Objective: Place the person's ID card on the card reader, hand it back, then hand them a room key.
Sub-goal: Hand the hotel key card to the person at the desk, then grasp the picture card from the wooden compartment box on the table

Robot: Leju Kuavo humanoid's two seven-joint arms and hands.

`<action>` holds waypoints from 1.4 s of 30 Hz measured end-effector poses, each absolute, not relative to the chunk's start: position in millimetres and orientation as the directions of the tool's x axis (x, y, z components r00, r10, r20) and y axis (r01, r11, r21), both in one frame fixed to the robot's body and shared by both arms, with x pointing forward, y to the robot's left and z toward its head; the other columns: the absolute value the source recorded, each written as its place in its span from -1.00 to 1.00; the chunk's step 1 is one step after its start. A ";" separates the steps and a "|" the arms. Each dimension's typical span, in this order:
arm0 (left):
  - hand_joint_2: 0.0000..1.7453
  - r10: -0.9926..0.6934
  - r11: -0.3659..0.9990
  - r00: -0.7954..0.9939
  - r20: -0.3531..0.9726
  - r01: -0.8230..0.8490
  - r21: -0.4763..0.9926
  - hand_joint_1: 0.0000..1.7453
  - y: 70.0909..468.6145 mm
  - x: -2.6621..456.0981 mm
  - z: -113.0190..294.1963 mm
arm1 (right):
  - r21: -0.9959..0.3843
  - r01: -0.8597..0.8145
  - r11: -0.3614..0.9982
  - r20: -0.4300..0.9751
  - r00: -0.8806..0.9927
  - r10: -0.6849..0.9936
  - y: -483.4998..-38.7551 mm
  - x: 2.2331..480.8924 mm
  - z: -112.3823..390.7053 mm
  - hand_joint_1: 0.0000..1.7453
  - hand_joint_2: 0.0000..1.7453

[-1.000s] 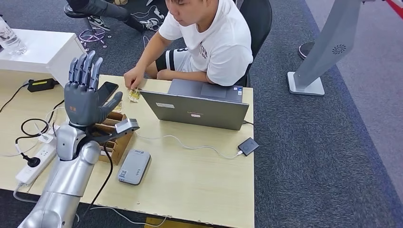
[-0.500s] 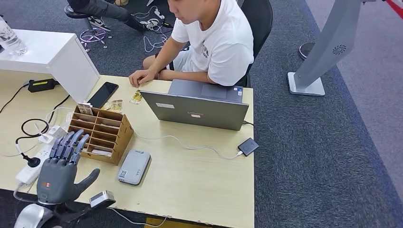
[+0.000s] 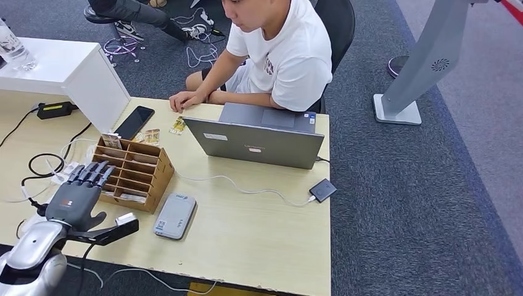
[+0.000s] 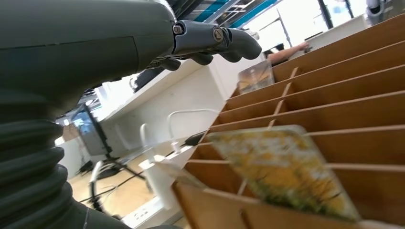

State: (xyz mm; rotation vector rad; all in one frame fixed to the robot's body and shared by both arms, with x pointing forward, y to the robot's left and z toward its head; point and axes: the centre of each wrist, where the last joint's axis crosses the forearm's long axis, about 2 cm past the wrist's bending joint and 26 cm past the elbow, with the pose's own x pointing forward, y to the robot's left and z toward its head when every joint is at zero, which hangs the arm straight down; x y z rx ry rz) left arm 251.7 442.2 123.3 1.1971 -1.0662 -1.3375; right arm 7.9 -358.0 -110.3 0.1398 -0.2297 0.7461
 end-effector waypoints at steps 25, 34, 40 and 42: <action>1.00 -0.987 -0.112 -0.122 -0.103 0.072 0.991 -1.00 406.5 279.2 122.7 | 0.054 -0.689 0.722 0.266 0.707 0.655 -357.8 8.9 -110.3 -1.00 1.00; 1.00 -0.967 -0.168 -0.208 -0.144 0.101 0.981 -1.00 403.8 244.1 121.5 | 0.049 -0.679 0.732 0.248 0.719 0.650 -357.9 7.8 -110.3 -1.00 1.00; 1.00 -0.967 -0.176 -0.206 -0.151 0.108 0.979 -1.00 403.7 235.1 122.4 | 0.046 -0.678 0.733 0.249 0.719 0.649 -358.0 7.1 -110.4 -1.00 1.00; 1.00 -0.967 -0.177 -0.203 -0.151 0.113 0.978 -1.00 403.7 234.5 121.9 | 0.048 -0.678 0.733 0.250 0.719 0.649 -357.9 7.0 -110.4 -1.00 1.00</action>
